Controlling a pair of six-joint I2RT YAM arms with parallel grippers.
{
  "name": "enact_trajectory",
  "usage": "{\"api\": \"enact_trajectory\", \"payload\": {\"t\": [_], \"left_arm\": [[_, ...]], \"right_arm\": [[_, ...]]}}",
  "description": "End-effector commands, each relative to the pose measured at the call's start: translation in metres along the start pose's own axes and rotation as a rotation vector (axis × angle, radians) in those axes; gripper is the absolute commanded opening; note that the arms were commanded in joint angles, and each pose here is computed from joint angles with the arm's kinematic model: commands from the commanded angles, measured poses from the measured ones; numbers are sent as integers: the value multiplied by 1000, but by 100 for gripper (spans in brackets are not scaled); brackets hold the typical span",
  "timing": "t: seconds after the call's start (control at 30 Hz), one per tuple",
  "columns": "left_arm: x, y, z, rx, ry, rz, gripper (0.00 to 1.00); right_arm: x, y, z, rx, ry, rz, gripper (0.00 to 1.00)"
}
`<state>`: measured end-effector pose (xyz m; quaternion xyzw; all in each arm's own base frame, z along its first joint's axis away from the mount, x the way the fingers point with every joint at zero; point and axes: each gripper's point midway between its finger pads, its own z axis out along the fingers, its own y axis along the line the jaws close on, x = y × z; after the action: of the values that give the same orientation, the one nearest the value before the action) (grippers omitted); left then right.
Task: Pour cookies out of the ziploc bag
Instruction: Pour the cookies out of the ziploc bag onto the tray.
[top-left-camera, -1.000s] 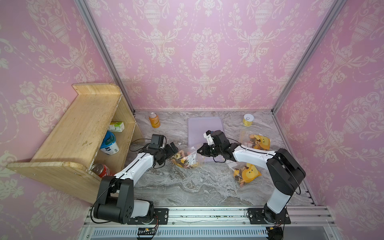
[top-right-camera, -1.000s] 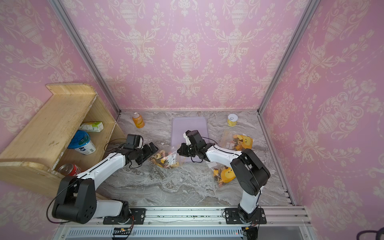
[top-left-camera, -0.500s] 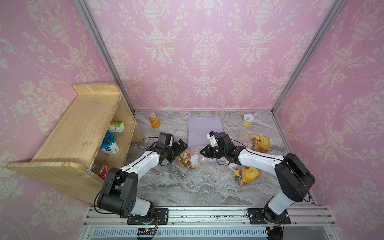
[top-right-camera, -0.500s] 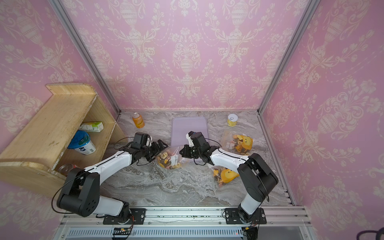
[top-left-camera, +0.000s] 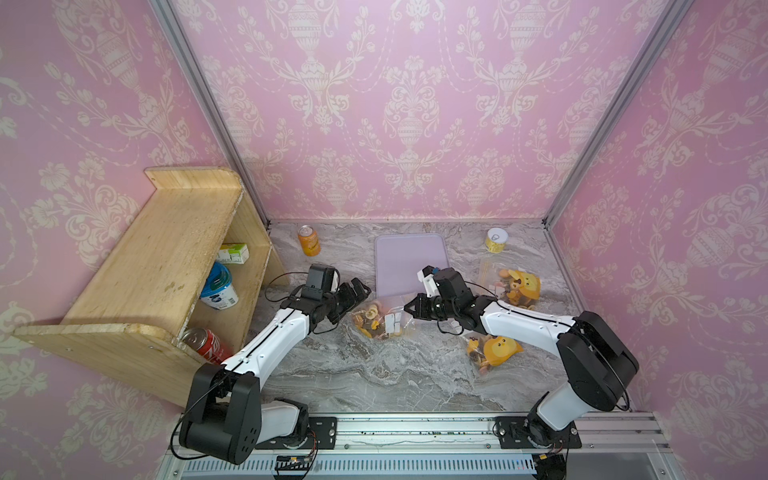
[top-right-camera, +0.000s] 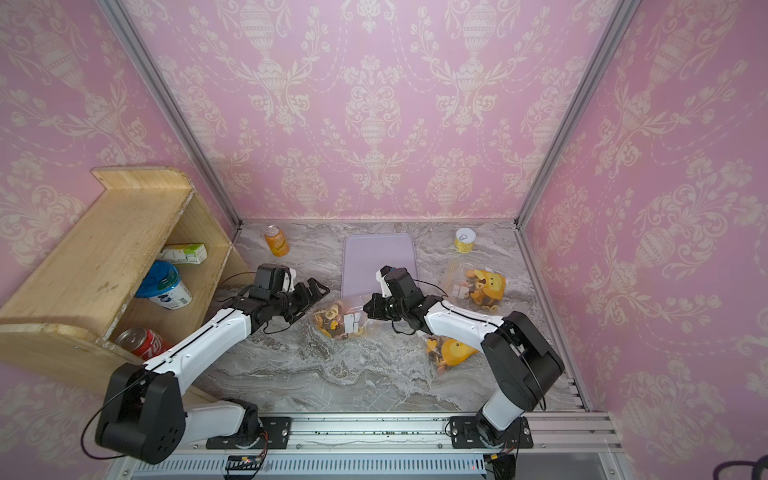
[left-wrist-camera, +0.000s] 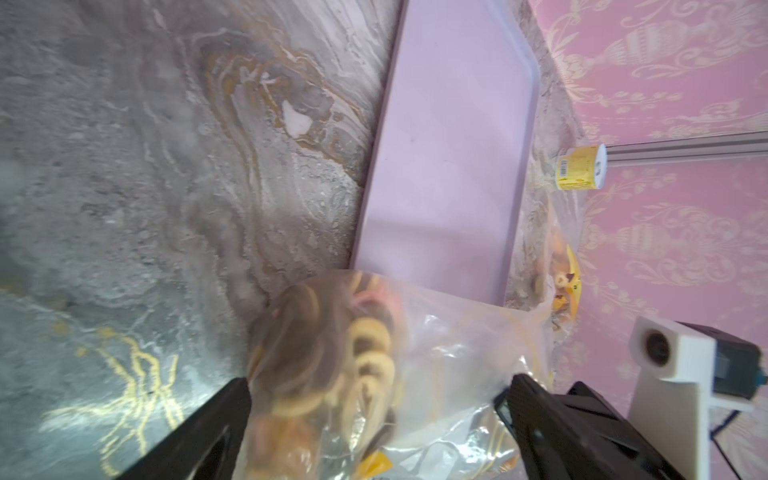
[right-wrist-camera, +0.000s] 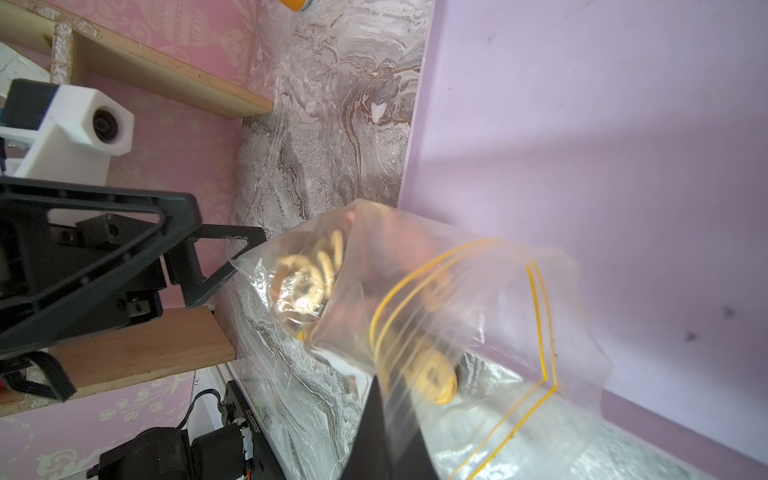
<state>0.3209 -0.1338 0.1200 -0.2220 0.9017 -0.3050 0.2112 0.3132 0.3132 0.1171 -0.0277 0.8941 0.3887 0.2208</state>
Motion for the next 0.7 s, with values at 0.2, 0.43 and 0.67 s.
{"api": "enact_trajectory", "payload": {"t": [0.2,0.43,0.67], "left_arm": [[8,46,-3,-200,8,71,99],[10,45,-3,-180,7,81,64],[14,36,-3,-131,28,73,35]], "right_arm": [[-2,-8,-10,28,-26,-13,0],[-2,-8,-9,29,-22,-15,0],[-1,-10,-7,31,-21,-11,0]]}}
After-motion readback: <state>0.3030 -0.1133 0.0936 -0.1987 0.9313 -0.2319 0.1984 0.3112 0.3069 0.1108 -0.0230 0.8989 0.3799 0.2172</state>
